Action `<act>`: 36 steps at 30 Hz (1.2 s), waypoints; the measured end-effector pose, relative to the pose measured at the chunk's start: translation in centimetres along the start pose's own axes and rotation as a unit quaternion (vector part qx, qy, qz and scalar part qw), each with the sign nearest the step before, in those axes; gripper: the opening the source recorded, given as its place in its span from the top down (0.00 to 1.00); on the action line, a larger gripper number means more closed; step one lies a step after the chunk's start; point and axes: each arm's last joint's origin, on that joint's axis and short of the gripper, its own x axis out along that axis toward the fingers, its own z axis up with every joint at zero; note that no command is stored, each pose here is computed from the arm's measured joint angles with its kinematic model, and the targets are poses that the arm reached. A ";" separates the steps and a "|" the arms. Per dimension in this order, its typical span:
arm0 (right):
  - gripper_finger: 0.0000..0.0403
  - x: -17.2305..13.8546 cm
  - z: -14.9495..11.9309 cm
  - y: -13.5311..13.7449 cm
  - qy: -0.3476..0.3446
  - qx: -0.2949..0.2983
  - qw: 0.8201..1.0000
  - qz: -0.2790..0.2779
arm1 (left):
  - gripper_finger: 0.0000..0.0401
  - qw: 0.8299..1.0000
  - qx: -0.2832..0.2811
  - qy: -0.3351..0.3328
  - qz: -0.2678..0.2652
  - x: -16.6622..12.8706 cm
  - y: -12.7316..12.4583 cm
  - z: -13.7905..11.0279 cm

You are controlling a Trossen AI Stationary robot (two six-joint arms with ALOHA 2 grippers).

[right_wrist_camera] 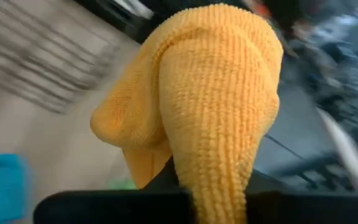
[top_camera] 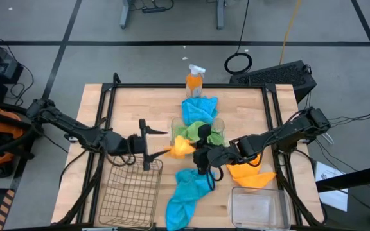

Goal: Sort microfiber towel by color & place in baskets
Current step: Put the left yellow towel into the mesh basket

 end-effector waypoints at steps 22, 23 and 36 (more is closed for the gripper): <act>0.99 0.1 -0.1 0.0 0.000 -0.014 1.000 0.009 | 0.05 0.998 -0.030 -0.023 -0.060 4.5 -0.5 -2.7; 0.99 0.1 -0.1 0.0 0.000 -0.014 1.000 0.009 | 0.07 0.997 -0.035 -0.024 -0.072 4.5 -0.4 -2.7; 0.98 0.1 -0.1 0.0 0.000 -0.007 1.000 0.009 | 0.82 0.995 0.005 -0.015 -0.100 4.8 0.1 -3.2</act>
